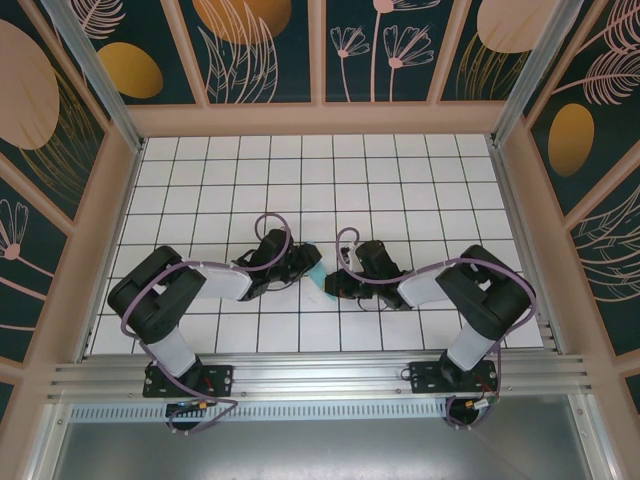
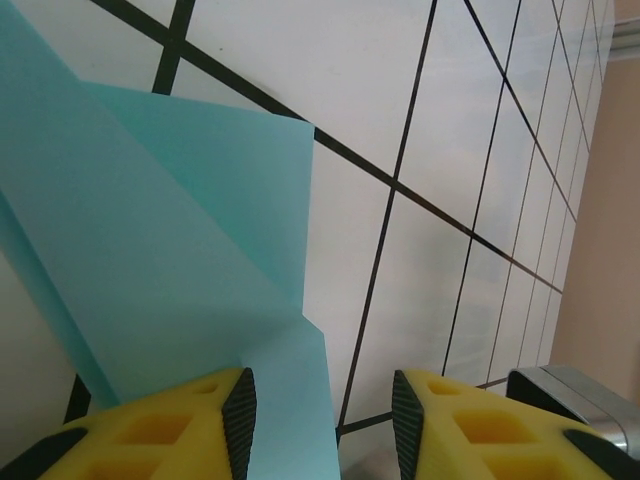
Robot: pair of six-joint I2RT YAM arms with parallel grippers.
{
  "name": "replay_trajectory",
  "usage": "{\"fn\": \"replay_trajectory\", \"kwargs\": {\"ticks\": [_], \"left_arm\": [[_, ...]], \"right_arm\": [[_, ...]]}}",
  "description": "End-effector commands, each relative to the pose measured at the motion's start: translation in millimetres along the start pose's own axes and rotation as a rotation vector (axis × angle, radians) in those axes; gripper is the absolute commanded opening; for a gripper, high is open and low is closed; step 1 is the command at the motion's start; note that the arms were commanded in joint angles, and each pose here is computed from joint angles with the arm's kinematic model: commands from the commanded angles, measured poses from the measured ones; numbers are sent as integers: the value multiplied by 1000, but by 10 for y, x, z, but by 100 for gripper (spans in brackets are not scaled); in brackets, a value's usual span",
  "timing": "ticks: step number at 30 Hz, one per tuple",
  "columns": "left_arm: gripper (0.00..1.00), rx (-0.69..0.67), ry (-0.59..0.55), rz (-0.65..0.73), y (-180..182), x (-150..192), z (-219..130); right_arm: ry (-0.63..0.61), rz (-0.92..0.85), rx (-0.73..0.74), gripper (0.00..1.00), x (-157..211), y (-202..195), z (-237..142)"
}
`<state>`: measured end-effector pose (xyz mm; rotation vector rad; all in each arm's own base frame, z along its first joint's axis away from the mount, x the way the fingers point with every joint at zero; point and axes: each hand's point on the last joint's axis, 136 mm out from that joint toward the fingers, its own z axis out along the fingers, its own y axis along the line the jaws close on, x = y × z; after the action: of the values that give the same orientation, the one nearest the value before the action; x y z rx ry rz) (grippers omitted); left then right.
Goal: Fold a paper plane with a square sheet of paper (pick it up from the middle)
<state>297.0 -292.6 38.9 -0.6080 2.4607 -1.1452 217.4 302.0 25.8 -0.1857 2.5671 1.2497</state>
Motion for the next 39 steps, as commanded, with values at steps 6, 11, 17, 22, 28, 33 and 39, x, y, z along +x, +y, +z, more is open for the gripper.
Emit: {"fn": "replay_trajectory", "kwargs": {"ticks": [6,11,17,22,28,33,39], "left_arm": [[44,-66,30,54,150,48,105],[43,-60,38,67,106,48,125],[46,-17,22,83,-33,15,57],[51,61,-15,102,-298,-53,-121],[56,144,-32,100,-466,-68,-234],[57,182,-33,110,-504,-50,-261],[59,245,24,113,-539,67,-216]], "right_arm": [[-7,3,17,22,-43,79,-110],[2,1,12,20,-41,108,-118],[14,59,60,0,13,-102,-91],[0,85,30,0,9,-92,-120],[-11,104,42,0,22,-159,-146],[-19,207,66,0,72,-309,-158],[-7,257,51,0,112,-345,-149]]}}
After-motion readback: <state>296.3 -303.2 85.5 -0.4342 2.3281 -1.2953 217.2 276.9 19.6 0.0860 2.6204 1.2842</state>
